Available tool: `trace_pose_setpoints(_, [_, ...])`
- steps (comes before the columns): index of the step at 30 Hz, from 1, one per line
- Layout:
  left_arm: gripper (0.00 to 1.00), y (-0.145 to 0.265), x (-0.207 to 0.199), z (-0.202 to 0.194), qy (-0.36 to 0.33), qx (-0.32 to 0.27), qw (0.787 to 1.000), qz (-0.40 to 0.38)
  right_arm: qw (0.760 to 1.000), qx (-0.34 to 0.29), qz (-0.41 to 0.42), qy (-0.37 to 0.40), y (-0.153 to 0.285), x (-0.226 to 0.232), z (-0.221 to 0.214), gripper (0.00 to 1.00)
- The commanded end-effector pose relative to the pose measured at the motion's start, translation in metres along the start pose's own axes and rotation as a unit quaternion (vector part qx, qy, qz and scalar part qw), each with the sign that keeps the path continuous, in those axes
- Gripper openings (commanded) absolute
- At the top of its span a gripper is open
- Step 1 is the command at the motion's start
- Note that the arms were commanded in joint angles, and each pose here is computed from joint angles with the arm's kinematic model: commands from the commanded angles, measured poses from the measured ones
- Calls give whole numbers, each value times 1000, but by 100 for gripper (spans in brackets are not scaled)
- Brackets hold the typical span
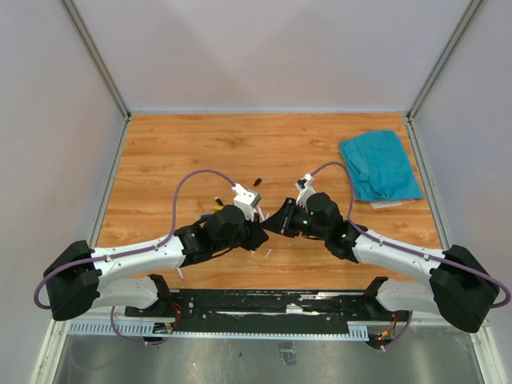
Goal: Insert the pens into the pen caps
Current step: Pick up the pen from the center of the board.
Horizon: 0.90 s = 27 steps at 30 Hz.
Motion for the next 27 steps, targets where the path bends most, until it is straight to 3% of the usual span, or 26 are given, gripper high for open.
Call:
trace_pose_setpoints(1, [1, 0, -5, 11, 1, -19, 1000, -4, 1000, -9, 21, 0, 1, 9, 1, 10])
trace_pose_setpoints(4, [13, 0, -4, 9, -1, -16, 1000, -4, 1000, -20, 13, 8, 4, 9, 5, 1])
trace_pose_setpoints(7, [29, 2, -3, 7, -3, -10, 1000, -3, 999, -27, -6, 26, 9, 8, 11, 1])
trace_pose_setpoints(13, [40, 8, 0, 5, -4, -13, 1000, -2, 996, -50, -44, 55, 21, 4, 22, 1])
trace_pose_setpoints(22, [34, 8, -8, 3, -10, -2, 999, -31, 996, -53, -48, 55, 20, 3, 23, 1])
trace_pose_setpoints(27, [23, 10, -10, -1, -14, 6, 999, -43, 995, -61, -53, 56, 22, 2, 26, 1])
Point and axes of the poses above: each gripper's point midway between its finger pads, its own y axis back along the fingers, its own x axis along the line the jaws close on, z = x × y, the point moved 3 cm from there along y, back along the fingers, and after that the axes turned 7 degrees about y, right-handed, at the moved point
